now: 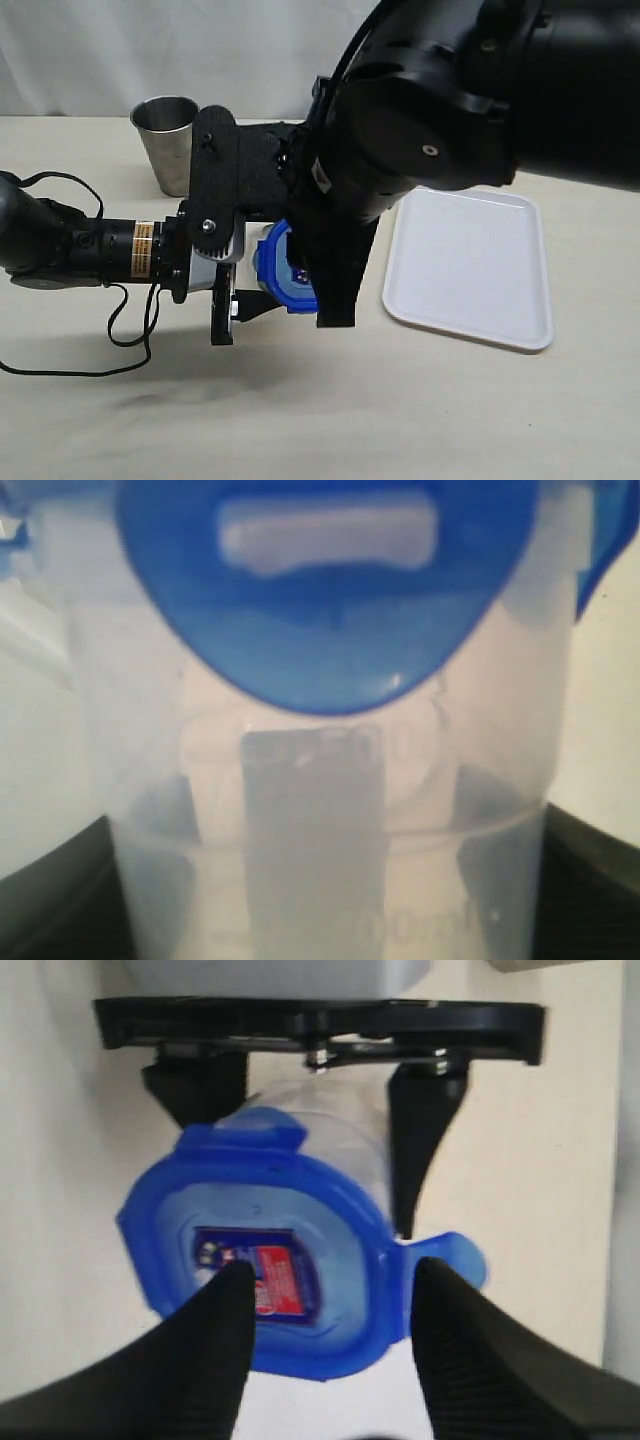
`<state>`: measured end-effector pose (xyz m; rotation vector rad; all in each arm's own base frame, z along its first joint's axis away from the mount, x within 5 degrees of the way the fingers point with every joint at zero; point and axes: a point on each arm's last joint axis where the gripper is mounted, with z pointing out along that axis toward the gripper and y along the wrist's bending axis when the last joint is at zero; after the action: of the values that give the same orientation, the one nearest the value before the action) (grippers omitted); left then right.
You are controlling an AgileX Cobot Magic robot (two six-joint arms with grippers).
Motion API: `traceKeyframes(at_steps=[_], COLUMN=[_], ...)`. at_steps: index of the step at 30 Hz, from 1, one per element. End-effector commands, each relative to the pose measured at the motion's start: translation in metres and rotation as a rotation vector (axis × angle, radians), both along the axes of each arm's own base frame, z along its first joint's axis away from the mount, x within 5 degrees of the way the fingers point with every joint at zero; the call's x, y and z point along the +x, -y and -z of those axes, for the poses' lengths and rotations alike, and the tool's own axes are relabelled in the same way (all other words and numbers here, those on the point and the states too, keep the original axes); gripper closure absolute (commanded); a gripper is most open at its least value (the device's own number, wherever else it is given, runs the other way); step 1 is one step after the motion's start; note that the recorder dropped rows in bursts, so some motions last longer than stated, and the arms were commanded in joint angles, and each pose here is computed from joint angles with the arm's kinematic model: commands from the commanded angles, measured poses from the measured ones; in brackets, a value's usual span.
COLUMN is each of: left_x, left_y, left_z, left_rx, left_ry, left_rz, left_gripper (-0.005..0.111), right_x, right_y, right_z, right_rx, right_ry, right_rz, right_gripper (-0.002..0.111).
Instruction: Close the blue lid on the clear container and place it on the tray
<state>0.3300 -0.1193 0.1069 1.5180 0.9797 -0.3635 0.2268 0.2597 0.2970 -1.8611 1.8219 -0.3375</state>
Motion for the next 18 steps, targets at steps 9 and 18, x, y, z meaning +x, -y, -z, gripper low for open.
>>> traceKeyframes(at_steps=[9, 18], left_x=[-0.002, -0.002], left_y=[0.002, 0.002], left_z=[-0.007, -0.007], left_rx=[-0.024, -0.024], left_ry=[0.012, 0.01], left_rz=[0.032, 0.032], left_gripper=[0.107, 0.107], right_x=[0.021, 0.023], right_y=[0.017, 0.016], right_z=[-0.004, -0.019], right_rx=[0.028, 0.192], right_ry=[-0.042, -0.266], right_rz=[0.072, 0.029], right_gripper=[0.062, 0.062])
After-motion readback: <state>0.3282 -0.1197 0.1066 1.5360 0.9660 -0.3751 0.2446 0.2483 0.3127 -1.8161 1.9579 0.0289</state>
